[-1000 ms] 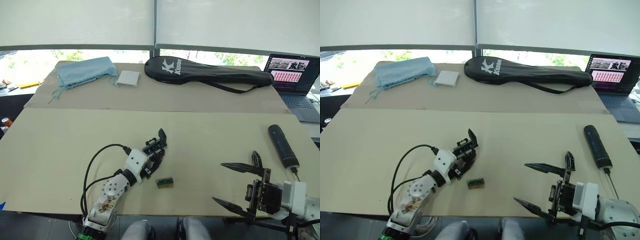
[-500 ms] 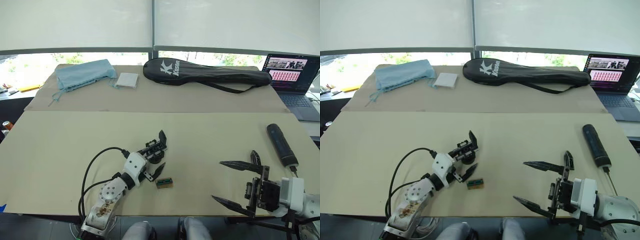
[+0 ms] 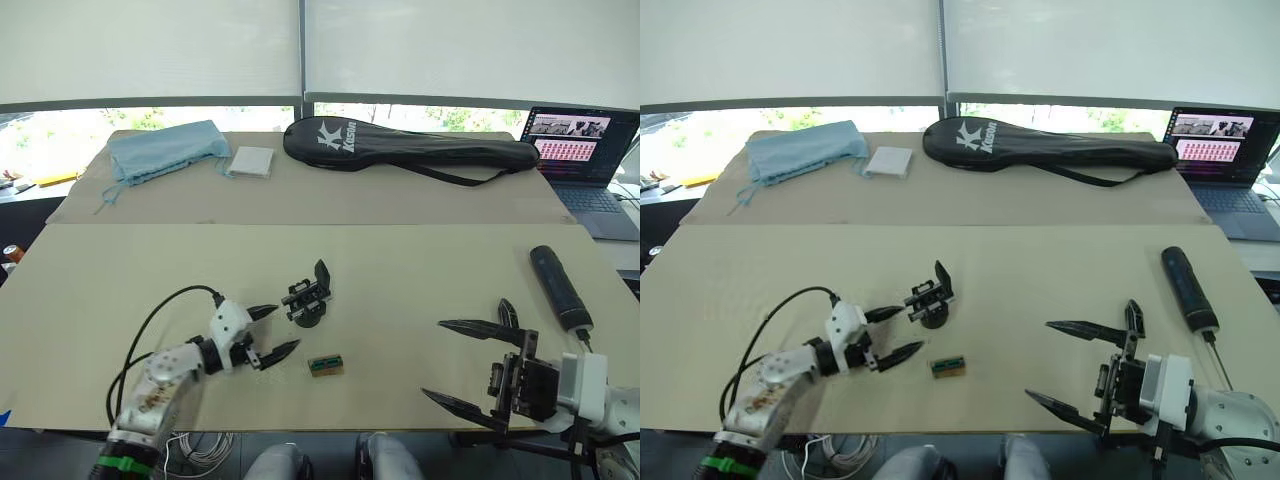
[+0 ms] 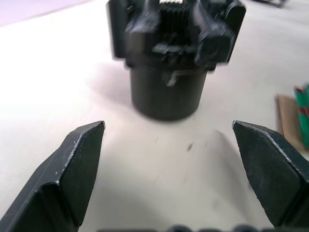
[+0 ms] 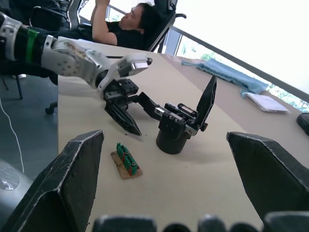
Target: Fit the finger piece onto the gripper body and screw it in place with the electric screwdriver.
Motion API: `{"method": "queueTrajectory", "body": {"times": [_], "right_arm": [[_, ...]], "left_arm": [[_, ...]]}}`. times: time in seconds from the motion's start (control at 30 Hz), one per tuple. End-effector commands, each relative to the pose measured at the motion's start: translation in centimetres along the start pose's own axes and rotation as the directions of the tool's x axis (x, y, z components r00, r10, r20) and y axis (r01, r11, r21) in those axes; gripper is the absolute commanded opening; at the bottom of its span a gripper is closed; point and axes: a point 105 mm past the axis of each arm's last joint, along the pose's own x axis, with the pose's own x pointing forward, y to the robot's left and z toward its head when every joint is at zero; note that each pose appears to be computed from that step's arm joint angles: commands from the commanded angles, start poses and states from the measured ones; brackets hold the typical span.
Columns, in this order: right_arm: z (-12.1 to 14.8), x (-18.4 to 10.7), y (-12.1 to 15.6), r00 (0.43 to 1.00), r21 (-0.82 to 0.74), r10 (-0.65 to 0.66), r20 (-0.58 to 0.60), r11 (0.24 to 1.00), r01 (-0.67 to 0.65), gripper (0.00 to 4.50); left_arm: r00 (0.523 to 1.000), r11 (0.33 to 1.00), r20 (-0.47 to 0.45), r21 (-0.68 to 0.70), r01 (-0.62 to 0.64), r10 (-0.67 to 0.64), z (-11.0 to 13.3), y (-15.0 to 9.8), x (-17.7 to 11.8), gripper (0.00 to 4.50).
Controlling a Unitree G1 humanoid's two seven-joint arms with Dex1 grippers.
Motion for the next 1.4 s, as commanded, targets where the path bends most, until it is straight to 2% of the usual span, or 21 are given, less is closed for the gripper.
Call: {"method": "queueTrajectory", "body": {"times": [0.03,0.1,0.27,0.6,0.93,0.97,1.03,1.1,1.23,1.3,1.4], "right_arm": [[1.1,0.4,0.0,0.999,-0.031,0.02,0.025,0.999,-0.019,4.5],[1.2,0.4,0.0,0.999,-0.029,0.022,0.025,0.999,-0.021,4.5],[1.4,0.5,-0.3,1.0,-0.037,0.016,0.022,0.999,-0.016,4.5],[1.2,0.2,0.0,1.0,-0.035,-0.007,0.008,0.999,0.007,4.5],[0.8,0.1,0.4,1.0,-0.008,-0.024,0.008,1.0,0.024,4.5],[0.7,0.1,0.4,1.0,-0.007,-0.025,0.008,1.0,0.025,4.5],[0.7,0.1,0.4,1.0,-0.005,-0.026,0.008,1.0,0.026,4.5],[0.7,0.1,0.5,1.0,-0.005,-0.027,0.008,1.0,0.027,4.5],[1.0,0.4,0.5,0.997,0.021,-0.059,0.045,0.998,0.058,4.5],[0.8,0.4,0.4,0.997,0.023,-0.067,0.044,0.998,0.066,4.5],[0.9,0.4,0.0,0.995,0.019,-0.089,0.052,0.996,0.088,4.5]], "left_arm": [[0.994,0.993,-0.009,0.055,0.108,-0.108,0.3,1.1,0.0,4.47],[0.989,0.983,-0.041,0.108,0.147,-0.143,0.3,2.0,0.7,4.47],[0.98,0.967,-0.024,0.16,0.2,-0.199,0.8,2.8,2.8,4.47],[0.942,0.927,-0.001,0.173,0.332,-0.337,1.9,2.3,5.5,4.47],[0.928,0.913,-0.007,0.174,0.368,-0.373,1.4,1.9,7.0,4.47],[0.929,0.916,-0.001,0.169,0.364,-0.369,1.4,1.9,7.0,3.95],[0.93,0.918,0.008,0.165,0.36,-0.366,1.4,1.9,7.0,3.32],[0.93,0.918,0.01,0.166,0.36,-0.366,1.4,1.8,7.0,2.32],[0.929,0.922,0.065,0.169,0.349,-0.364,1.4,0.8,5.5,2.31],[0.943,0.941,0.123,0.184,0.284,-0.309,2.1,0.5,5.2,2.31],[0.963,0.964,0.165,0.193,0.182,-0.215,2.9,0.0,5.2,2.31]]}}
